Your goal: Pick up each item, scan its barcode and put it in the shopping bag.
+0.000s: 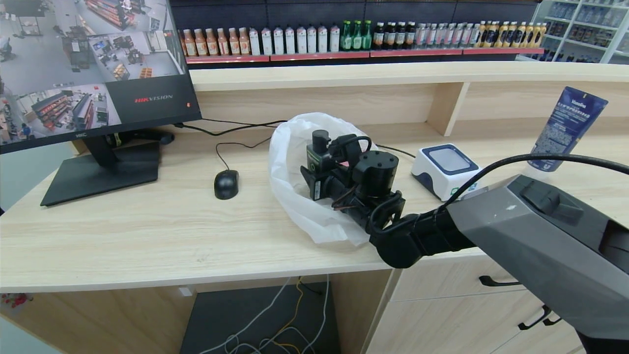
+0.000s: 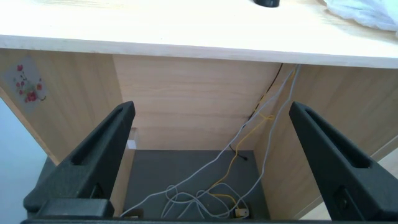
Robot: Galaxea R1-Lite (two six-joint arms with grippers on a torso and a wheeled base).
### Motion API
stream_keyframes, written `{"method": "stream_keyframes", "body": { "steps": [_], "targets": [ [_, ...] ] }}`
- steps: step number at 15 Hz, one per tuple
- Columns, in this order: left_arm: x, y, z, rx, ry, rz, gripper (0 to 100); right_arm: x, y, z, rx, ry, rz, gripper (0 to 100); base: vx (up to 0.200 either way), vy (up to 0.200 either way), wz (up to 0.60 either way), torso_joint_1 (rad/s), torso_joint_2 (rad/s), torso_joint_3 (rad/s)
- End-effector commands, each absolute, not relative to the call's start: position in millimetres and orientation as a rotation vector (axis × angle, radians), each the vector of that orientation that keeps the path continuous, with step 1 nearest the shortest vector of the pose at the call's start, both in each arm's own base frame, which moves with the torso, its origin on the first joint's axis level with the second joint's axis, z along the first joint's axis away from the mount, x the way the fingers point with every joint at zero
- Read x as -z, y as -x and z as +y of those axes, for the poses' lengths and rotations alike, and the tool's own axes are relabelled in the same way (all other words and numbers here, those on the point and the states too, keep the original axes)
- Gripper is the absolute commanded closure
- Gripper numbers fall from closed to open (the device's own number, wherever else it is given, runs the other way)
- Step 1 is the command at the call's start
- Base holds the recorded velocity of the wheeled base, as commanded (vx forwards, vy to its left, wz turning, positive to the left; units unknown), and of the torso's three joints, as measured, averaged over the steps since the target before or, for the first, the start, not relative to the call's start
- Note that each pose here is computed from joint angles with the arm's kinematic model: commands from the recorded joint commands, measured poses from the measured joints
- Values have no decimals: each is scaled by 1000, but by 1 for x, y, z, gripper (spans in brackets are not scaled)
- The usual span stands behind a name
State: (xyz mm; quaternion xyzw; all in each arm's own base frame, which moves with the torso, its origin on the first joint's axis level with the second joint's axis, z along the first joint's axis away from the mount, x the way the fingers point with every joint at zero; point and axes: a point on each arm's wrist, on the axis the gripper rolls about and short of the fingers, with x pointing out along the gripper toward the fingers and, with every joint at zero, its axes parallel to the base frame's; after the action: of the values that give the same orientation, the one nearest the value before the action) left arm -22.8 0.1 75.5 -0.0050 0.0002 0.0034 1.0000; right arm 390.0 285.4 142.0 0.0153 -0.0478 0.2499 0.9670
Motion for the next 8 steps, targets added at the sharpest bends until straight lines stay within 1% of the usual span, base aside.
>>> {"method": "stream_keyframes", "body": {
  "steps": [1,5,8],
  "targets": [
    [-75,23,0,-8,11,0,0,-144,-389,286,-507,-38,-114,0,0,0,0,0,0,0],
    [-75,23,0,-8,11,0,0,-147,-387,287,-511,-74,-141,0,0,0,0,0,0,0],
    [-75,23,0,-8,11,0,0,-160,-384,285,-511,-86,-170,0,0,0,0,0,0,0]
  ]
}}
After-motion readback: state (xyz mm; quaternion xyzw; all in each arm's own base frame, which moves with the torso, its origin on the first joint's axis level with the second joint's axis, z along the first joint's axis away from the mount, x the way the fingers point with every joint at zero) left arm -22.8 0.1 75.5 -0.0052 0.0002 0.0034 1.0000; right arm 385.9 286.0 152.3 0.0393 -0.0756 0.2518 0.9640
